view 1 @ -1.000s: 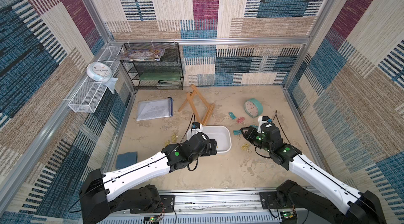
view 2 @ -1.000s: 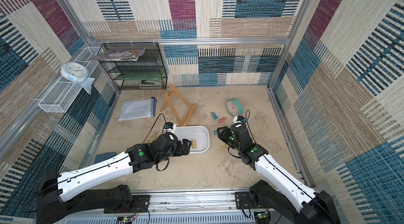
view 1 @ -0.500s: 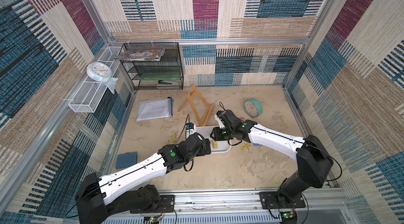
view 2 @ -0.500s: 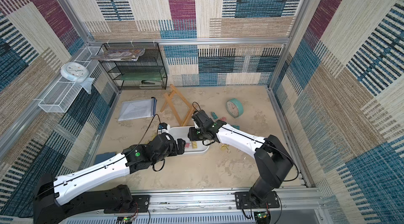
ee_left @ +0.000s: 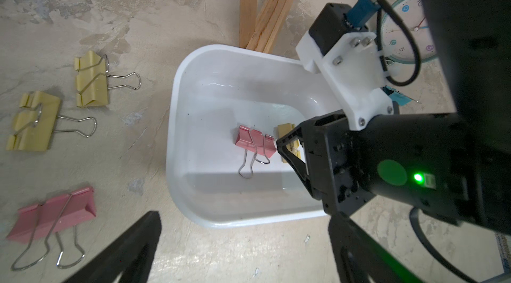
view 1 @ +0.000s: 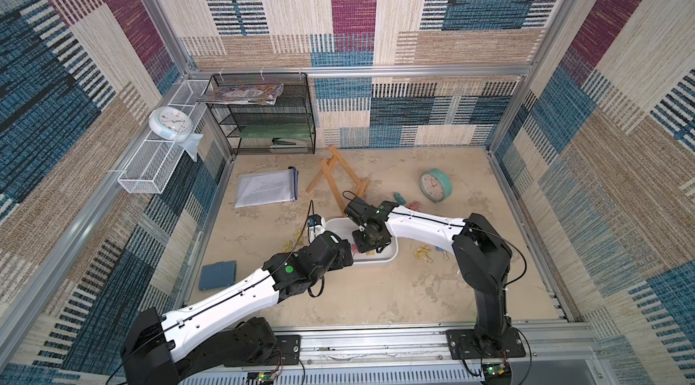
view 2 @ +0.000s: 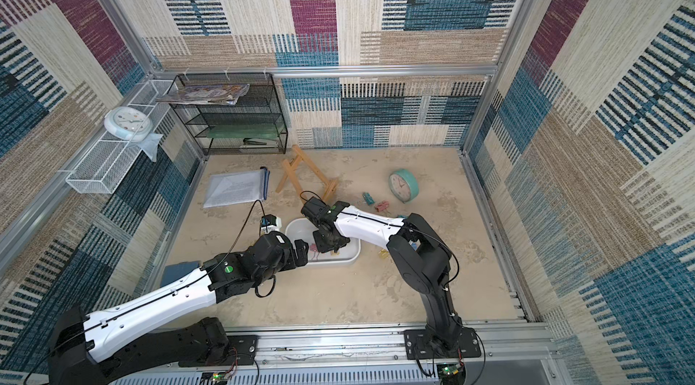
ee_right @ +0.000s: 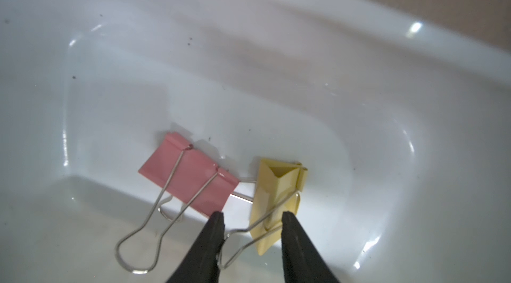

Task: Take out the binder clips from the storage box
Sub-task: Pick up the binder clip from the storage box.

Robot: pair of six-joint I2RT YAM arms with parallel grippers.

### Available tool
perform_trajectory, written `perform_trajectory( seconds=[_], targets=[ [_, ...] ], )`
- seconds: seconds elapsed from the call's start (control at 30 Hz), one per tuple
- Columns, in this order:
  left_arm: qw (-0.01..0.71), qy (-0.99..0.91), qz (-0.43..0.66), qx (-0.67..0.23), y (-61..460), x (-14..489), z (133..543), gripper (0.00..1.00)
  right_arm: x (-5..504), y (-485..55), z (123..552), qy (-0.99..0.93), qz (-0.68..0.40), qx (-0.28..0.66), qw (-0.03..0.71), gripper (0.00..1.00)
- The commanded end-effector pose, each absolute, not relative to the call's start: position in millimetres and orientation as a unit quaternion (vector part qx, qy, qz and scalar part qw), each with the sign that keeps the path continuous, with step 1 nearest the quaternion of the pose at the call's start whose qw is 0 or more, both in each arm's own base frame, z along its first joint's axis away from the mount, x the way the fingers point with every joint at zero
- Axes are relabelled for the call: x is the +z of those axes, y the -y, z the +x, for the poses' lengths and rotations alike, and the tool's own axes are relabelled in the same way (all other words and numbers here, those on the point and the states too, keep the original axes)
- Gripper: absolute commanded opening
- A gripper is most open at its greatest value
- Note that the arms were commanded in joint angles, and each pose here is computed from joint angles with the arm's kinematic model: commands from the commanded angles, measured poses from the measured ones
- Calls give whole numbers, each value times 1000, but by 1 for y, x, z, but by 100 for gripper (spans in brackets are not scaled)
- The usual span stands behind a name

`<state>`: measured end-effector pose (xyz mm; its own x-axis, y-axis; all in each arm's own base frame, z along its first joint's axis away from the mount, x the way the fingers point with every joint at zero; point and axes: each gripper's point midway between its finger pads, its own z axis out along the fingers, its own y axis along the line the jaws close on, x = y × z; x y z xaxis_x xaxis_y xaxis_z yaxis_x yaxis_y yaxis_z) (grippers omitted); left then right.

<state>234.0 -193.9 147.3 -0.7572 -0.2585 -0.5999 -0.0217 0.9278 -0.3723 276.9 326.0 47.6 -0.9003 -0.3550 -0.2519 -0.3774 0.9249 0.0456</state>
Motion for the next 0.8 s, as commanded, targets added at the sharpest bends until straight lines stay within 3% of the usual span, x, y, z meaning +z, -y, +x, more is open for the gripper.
perform_trajectory(
  seconds=[0.0,0.33,0.77],
  targets=[
    [342,-919,-82,-176,193,148,236,99,49,-319,277,-974,-188,26,121,28],
    [342,-917,-89,-186,196,147,238,99,58,-310,285,-973,-179,5,145,11],
    [326,-921,-87,-194,204,143,238,99,71,-303,296,-968,-174,-15,182,1]
  ],
)
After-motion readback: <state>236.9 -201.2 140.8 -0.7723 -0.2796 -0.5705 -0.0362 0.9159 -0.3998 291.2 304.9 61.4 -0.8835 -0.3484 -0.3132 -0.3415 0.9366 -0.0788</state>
